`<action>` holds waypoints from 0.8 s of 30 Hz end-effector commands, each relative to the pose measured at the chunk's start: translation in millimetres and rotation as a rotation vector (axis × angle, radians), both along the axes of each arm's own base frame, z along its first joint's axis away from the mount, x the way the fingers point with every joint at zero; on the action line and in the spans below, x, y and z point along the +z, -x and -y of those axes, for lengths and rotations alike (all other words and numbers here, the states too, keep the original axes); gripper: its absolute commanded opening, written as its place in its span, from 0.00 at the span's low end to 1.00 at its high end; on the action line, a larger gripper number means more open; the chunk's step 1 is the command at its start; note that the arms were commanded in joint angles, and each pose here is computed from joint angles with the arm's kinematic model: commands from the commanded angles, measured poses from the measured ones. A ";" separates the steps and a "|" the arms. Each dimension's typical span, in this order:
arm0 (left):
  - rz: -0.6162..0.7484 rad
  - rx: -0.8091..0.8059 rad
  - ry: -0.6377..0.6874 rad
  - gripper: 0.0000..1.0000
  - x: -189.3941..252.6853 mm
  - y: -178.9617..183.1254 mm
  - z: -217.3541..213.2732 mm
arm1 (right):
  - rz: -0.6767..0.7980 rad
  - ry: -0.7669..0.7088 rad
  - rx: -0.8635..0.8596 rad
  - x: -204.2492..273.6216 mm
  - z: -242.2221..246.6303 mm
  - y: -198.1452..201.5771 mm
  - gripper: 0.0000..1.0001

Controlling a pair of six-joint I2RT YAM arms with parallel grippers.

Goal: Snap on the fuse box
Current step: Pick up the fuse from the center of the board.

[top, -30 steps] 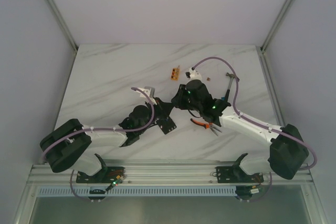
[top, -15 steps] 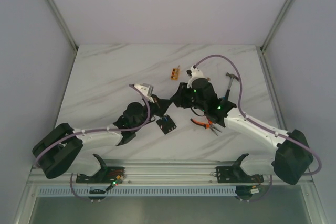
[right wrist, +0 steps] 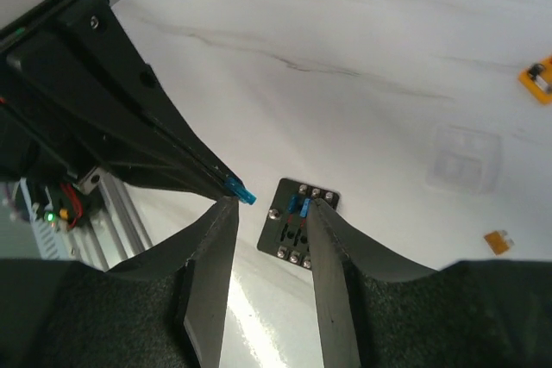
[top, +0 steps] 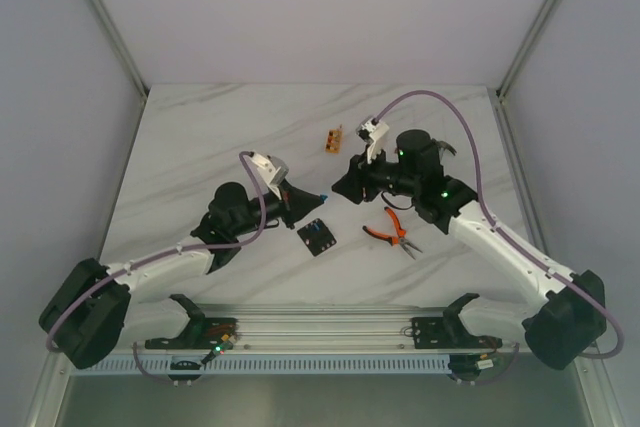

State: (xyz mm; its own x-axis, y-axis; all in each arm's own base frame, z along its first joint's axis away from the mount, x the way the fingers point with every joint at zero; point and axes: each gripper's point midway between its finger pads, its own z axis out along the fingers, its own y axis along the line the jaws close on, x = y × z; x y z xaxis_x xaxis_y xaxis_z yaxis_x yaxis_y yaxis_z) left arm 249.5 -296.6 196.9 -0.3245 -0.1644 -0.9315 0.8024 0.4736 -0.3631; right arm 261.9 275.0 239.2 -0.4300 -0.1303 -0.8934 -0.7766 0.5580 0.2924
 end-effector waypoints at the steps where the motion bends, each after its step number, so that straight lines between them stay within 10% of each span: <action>1: 0.110 -0.168 -0.043 0.00 16.8 23.6 4.4 | 0.087 -0.033 0.214 26.1 -6.1 23.8 0.44; 24: 0.220 -0.342 -0.015 0.00 50.8 50.9 11.2 | 0.114 -0.095 0.531 32.9 -15.9 71.2 0.38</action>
State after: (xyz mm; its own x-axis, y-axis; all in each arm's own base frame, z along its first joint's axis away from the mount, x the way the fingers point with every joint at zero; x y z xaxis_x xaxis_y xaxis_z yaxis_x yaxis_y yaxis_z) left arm 203.8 -305.6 222.0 -0.2184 -0.0264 -0.9755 0.9496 0.2247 -0.2187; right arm 197.8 287.9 258.5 -0.2718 -0.2328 -0.9338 -0.9606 0.1247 0.2485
